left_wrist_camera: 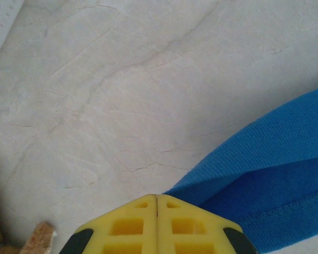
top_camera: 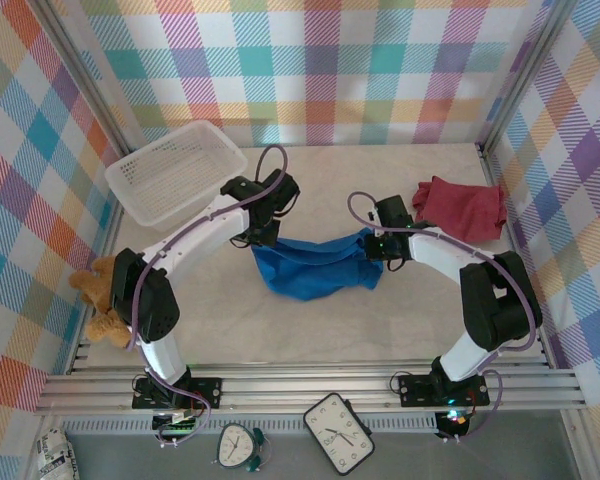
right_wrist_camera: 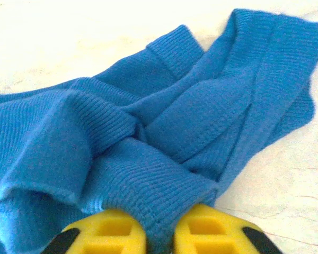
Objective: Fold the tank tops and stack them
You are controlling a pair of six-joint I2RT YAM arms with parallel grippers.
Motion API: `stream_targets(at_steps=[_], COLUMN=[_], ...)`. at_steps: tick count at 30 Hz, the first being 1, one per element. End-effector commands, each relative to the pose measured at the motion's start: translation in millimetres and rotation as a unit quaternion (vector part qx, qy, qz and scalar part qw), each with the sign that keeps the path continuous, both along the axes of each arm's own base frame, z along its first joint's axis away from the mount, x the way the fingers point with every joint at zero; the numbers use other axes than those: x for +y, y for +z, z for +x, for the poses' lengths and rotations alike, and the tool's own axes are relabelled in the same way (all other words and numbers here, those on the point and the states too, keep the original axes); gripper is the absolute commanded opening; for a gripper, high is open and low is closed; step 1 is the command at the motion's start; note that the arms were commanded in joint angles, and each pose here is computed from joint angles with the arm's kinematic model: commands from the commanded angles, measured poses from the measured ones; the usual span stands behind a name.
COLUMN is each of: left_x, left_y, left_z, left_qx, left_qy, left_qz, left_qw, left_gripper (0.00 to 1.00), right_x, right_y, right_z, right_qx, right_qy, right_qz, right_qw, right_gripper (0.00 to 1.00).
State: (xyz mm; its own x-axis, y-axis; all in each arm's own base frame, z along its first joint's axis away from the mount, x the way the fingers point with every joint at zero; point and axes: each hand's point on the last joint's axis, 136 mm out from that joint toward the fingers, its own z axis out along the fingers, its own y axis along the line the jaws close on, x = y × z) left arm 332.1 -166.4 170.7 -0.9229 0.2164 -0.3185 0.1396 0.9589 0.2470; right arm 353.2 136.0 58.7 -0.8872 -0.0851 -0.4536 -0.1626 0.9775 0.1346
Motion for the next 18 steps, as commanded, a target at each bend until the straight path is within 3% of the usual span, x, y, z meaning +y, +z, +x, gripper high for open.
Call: stream_targets(at_steps=[1,8,18], left_x=[21,38,38], left_y=[18,28,20], left_z=[-6,-8,-16], left_qx=[-0.013,-0.024,-0.015], left_qy=[0.004,0.016,0.016], left_qz=[0.015,0.01,-0.002], left_qw=[1.0,1.0,1.0], left_gripper=[0.0,0.0,0.0], right_x=[-9,-23,-38], right_y=[17,24,69], right_z=[10,12,0], right_qx=[-0.022,-0.032,-0.06], right_qy=[-0.009,-0.012,0.008], right_qz=[-0.007,-0.012,-0.054], right_qw=[1.0,0.999,0.997], right_gripper=[0.14,0.06,0.06])
